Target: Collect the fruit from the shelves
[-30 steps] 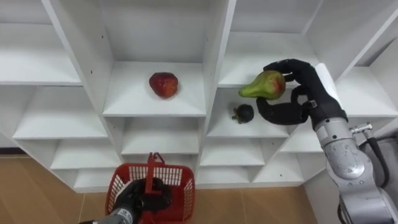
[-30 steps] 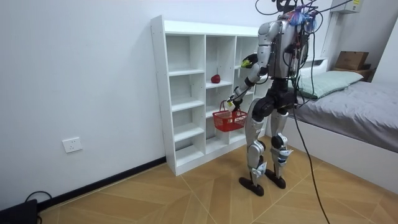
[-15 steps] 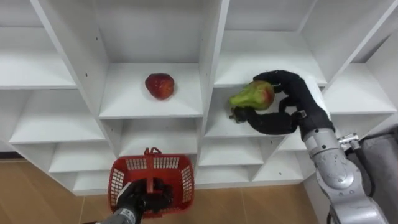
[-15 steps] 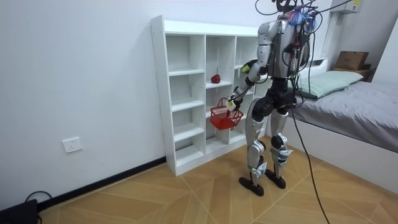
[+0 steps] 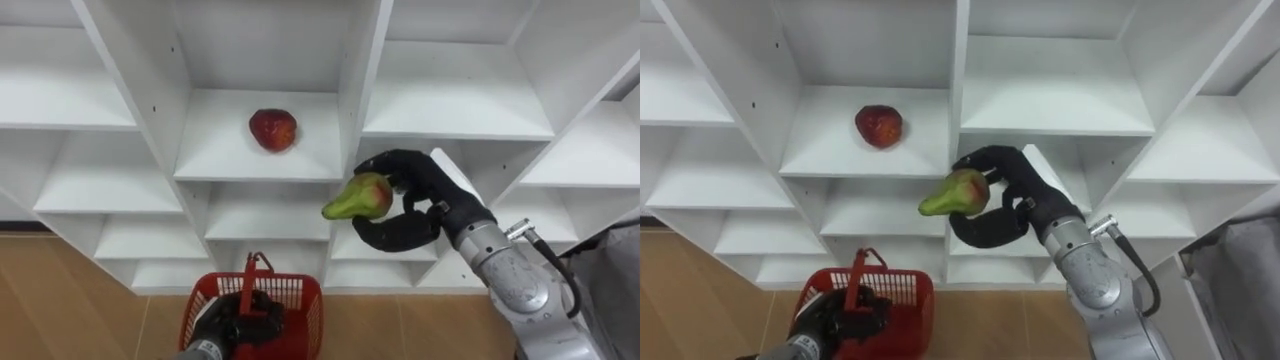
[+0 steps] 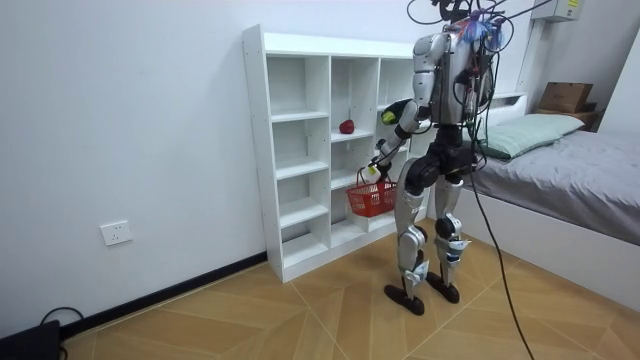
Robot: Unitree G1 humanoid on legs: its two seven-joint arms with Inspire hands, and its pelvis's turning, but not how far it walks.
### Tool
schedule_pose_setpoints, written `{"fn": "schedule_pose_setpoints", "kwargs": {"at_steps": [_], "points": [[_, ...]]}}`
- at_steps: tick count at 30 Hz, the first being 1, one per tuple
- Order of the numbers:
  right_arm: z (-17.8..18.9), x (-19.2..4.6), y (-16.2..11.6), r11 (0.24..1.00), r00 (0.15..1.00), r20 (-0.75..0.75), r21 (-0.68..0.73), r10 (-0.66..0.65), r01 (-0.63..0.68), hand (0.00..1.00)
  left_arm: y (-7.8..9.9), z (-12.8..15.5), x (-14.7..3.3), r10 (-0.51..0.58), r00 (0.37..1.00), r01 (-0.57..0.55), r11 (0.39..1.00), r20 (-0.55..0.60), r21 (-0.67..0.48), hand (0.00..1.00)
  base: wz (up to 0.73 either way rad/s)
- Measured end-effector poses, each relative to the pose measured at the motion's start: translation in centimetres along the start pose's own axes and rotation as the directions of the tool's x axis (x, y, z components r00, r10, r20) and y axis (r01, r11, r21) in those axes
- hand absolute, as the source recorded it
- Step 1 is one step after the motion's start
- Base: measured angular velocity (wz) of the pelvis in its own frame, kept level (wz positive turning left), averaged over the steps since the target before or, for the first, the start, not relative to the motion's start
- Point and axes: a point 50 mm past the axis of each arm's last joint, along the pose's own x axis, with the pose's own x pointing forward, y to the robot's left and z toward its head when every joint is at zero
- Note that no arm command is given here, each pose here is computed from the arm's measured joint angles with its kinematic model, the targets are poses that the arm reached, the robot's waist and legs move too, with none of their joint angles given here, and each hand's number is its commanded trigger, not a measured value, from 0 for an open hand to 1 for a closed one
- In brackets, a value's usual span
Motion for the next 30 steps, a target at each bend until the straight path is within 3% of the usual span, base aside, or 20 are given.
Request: {"fn": "schedule_pose_setpoints", "kwargs": {"at_steps": [10,19,30], "points": [[0.5,0.0,0.2,0.999,0.998,0.021,-0.007,0.053,-0.053,1.0,-0.1,-0.6,0.0,-0.018,1.0,0.018,1.0,-0.022,-0.005,1.0,0.0],[1.3,0.1,1.4,0.986,0.991,0.023,-0.105,0.133,-0.129,1.0,-0.7,-0.2,0.1,-0.069,0.998,0.068,0.998,-0.008,-0.016,1.0,0.0],[-2.3,0.2,4.3,0.966,0.96,-0.13,-0.044,0.247,-0.254,1.0,-1.6,0.4,0.2,-0.125,0.992,0.124,0.99,0.004,0.072,1.0,0.04]]}}
